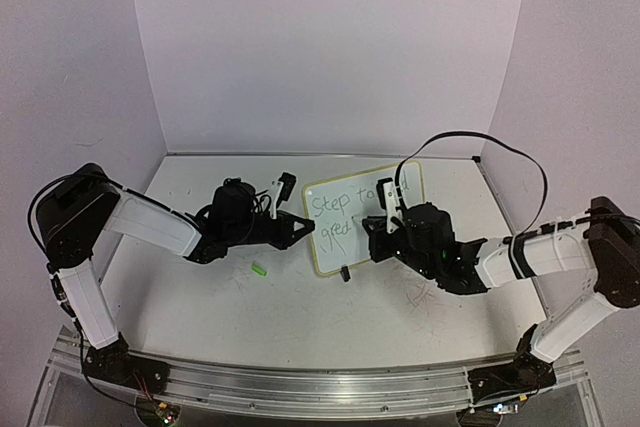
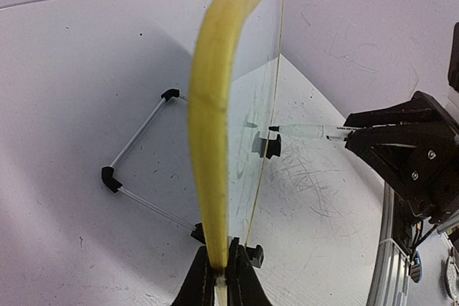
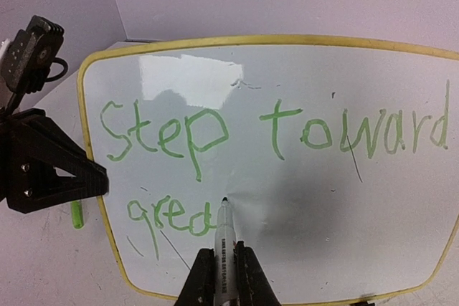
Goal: Write a sentence on the whiteboard
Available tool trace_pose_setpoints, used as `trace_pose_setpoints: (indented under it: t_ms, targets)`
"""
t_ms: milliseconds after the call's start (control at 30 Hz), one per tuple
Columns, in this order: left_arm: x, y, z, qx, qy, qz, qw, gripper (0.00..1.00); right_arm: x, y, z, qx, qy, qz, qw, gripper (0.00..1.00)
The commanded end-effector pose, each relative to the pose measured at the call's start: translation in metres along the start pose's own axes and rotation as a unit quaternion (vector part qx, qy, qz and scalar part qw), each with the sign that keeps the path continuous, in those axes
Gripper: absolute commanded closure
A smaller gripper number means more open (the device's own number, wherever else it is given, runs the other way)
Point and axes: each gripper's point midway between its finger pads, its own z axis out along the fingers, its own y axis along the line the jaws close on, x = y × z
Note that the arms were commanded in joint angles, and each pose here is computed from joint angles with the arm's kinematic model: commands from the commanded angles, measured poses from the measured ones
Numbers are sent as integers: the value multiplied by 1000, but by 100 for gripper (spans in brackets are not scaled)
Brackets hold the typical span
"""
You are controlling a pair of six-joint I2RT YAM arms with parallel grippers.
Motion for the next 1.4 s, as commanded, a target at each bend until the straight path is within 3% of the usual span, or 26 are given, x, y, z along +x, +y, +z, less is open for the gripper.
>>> trace_pose_setpoints:
  t_ms: [0,233,1067,1367]
  targets:
    - [-14,0,-7,-14,-18,23,999,100,-30,5,7,1,-39,7,999,100]
    - [-15,0,-8,-15,-19,25,999,100,-28,4,14,12,-38,6,999,100]
    - [-14,0,-7,-15,-17,24,999,100,36,-6,0,20,39,26,999,100]
    - [-13,0,-7,-13,-16,24,999,100,11,-12,-5,38,6,21,999,100]
